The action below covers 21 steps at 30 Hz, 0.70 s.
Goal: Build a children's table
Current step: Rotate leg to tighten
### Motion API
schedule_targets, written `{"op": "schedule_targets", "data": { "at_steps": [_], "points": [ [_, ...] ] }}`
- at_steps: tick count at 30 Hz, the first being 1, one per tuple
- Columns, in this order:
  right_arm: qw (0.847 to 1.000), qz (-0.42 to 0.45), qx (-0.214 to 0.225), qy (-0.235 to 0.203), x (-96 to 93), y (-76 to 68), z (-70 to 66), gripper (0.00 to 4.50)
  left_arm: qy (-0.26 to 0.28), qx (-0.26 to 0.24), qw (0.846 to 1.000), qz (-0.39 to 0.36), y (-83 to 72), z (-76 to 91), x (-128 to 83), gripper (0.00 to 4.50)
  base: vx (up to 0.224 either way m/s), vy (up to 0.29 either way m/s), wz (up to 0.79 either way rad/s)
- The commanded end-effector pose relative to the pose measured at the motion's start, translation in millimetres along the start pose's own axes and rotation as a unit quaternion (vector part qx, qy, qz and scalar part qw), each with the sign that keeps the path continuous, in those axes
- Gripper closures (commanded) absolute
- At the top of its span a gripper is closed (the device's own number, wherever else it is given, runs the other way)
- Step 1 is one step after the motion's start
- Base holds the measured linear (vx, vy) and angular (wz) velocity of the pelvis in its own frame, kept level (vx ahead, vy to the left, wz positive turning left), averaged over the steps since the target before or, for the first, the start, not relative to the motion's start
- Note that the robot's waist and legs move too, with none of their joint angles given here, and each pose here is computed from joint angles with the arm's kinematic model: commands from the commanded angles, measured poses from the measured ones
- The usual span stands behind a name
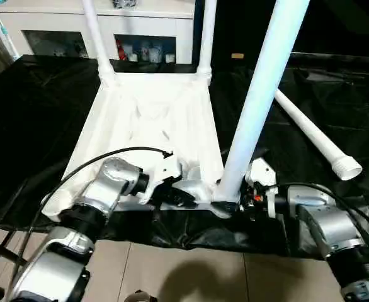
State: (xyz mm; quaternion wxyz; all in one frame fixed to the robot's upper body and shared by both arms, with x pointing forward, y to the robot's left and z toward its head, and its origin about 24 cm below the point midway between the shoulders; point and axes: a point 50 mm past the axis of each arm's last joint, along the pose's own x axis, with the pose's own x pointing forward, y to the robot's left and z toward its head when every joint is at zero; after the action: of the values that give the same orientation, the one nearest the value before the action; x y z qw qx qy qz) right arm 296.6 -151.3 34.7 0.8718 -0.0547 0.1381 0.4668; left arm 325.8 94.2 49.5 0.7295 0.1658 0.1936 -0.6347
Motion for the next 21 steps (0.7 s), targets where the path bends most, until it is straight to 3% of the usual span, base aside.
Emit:
{"op": "schedule_targets", "data": {
  "at_steps": [1, 5, 11, 12, 14, 17, 21],
  "points": [
    [0.998, -0.054, 0.015, -0.003, 17.7, -1.5, 3.5, 1.76, -0.004, -0.008, 0.999, 0.038, 2.3, 6.4, 17.8, 4.50, 0.000, 0.000, 0.00],
    [0.985, -0.163, 0.062, -0.004, 34.7, -8.3, 1.9, 1.77, -0.016, -0.043, 0.992, 0.119, 10.6, 22.1, 36.5, 4.50, 0.000, 0.000, 0.00],
    [0.976, -0.204, 0.082, -0.002, 52.5, -3.6, 5.3, 1.77, -0.034, -0.053, 0.984, 0.165, 11.3, 35.6, 50.5, 4.50, 0.000, 0.000, 0.00],
    [0.977, -0.196, 0.085, -0.013, 56.3, -1.1, 8.5, 1.07, -0.038, -0.044, 0.986, 0.157, 9.0, 37.9, 53.8, 4.50, 0.000, 0.000, 0.00],
    [0.977, -0.185, 0.098, -0.032, 58.2, -0.4, 13.2, 1.07, -0.035, -0.024, 0.989, 0.138, 5.2, 36.4, 56.6, 4.50, 0.000, 0.000, 0.00],
    [0.980, -0.179, 0.076, -0.030, 52.7, -4.9, 15.0, 0.65, -0.035, -0.022, 0.992, 0.120, 3.0, 31.6, 53.7, 4.50, 0.000, 0.000, 0.00],
    [0.990, -0.137, 0.032, -0.026, 40.8, -8.5, 17.0, 0.61, -0.040, -0.016, 0.996, 0.083, -0.3, 26.0, 45.2, 4.50, 0.000, 0.000, 0.00]
  ]
}}
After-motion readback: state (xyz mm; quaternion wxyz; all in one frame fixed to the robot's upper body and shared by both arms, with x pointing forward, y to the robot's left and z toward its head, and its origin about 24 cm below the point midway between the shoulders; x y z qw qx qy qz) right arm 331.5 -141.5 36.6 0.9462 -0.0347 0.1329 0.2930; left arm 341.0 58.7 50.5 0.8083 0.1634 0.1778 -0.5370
